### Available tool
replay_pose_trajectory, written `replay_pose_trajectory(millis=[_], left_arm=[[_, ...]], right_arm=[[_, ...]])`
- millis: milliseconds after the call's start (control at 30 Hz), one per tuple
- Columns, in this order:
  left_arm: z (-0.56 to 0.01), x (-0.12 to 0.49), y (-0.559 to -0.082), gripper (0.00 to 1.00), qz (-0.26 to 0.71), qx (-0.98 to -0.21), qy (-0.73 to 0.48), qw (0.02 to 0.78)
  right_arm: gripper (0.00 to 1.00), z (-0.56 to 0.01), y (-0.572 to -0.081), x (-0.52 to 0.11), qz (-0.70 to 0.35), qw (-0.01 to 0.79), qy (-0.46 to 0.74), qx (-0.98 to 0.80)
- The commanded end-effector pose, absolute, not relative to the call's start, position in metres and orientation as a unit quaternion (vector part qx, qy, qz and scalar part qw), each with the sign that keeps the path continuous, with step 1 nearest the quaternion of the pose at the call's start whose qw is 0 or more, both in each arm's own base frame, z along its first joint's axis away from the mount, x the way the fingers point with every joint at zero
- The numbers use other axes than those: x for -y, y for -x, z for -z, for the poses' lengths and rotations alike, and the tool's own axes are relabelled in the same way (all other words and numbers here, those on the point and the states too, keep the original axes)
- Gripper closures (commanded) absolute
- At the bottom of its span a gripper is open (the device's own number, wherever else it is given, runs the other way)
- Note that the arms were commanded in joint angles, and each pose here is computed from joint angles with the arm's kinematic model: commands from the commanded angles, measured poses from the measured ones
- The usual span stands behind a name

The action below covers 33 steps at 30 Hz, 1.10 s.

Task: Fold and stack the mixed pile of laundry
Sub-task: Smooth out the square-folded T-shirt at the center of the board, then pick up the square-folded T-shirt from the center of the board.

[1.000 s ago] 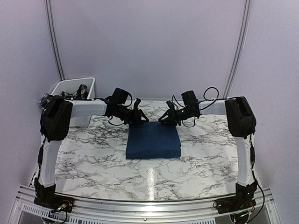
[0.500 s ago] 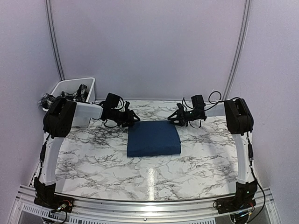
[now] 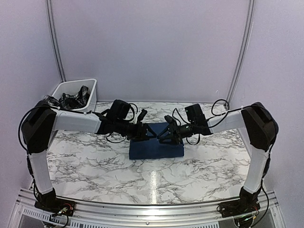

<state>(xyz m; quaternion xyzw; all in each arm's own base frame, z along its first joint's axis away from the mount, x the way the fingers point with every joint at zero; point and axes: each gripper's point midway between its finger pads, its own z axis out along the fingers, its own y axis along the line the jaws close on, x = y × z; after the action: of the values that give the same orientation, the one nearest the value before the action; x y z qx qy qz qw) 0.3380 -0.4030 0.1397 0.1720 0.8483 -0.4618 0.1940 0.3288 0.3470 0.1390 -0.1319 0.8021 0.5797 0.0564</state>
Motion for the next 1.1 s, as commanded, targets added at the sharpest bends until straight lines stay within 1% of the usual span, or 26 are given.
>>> replay_pose_trajectory(millis=[0,167,267,333,367,400,433,500,600,667,767,933,1067], left_arm=[[-0.097,0.413,-0.324,0.38,0.487,-0.849,-0.144,0.148],[-0.042,0.394,-0.312,0.39,0.456,-0.875,-0.118,0.112],[-0.026,0.369,-0.305,0.39,0.434,-0.889,-0.103,0.108],[-0.041,0.356,-0.309,0.39,0.428,-0.887,-0.108,0.138],[-0.044,0.351,-0.311,0.38,0.417,-0.889,-0.110,0.150],[-0.060,0.348,-0.316,0.38,0.405,-0.888,-0.126,0.178],[-0.066,0.344,-0.322,0.37,0.367,-0.893,-0.153,0.209],[-0.080,0.349,-0.324,0.37,0.299,-0.895,-0.220,0.246],[-0.097,0.366,-0.322,0.37,0.218,-0.877,-0.314,0.290],[-0.107,0.383,-0.322,0.37,0.190,-0.855,-0.364,0.316],[-0.116,0.415,-0.319,0.37,0.158,-0.816,-0.440,0.341],[-0.107,0.476,-0.304,0.41,0.150,-0.769,-0.520,0.341],[-0.083,0.508,-0.288,0.43,0.144,-0.747,-0.562,0.326]], right_arm=[[0.59,-0.089,-0.319,-0.338,-0.580,0.021,0.091,-0.809],[0.60,-0.038,-0.310,-0.308,-0.552,0.001,0.056,-0.832],[0.60,-0.025,-0.301,-0.288,-0.542,-0.006,0.035,-0.840],[0.61,-0.032,-0.296,-0.282,-0.542,-0.007,0.033,-0.840],[0.61,-0.044,-0.295,-0.281,-0.545,0.001,0.038,-0.837],[0.61,-0.056,-0.295,-0.281,-0.550,0.010,0.042,-0.834],[0.60,-0.073,-0.296,-0.281,-0.556,0.024,0.047,-0.830],[0.60,-0.098,-0.304,-0.270,-0.559,0.053,0.035,-0.827],[0.60,-0.117,-0.318,-0.242,-0.547,0.091,0.008,-0.832],[0.60,-0.126,-0.326,-0.224,-0.535,0.117,-0.009,-0.837],[0.60,-0.128,-0.332,-0.203,-0.520,0.128,-0.031,-0.844],[0.59,-0.121,-0.340,-0.180,-0.502,0.134,-0.057,-0.853],[0.59,-0.117,-0.341,-0.174,-0.500,0.130,-0.066,-0.854]])
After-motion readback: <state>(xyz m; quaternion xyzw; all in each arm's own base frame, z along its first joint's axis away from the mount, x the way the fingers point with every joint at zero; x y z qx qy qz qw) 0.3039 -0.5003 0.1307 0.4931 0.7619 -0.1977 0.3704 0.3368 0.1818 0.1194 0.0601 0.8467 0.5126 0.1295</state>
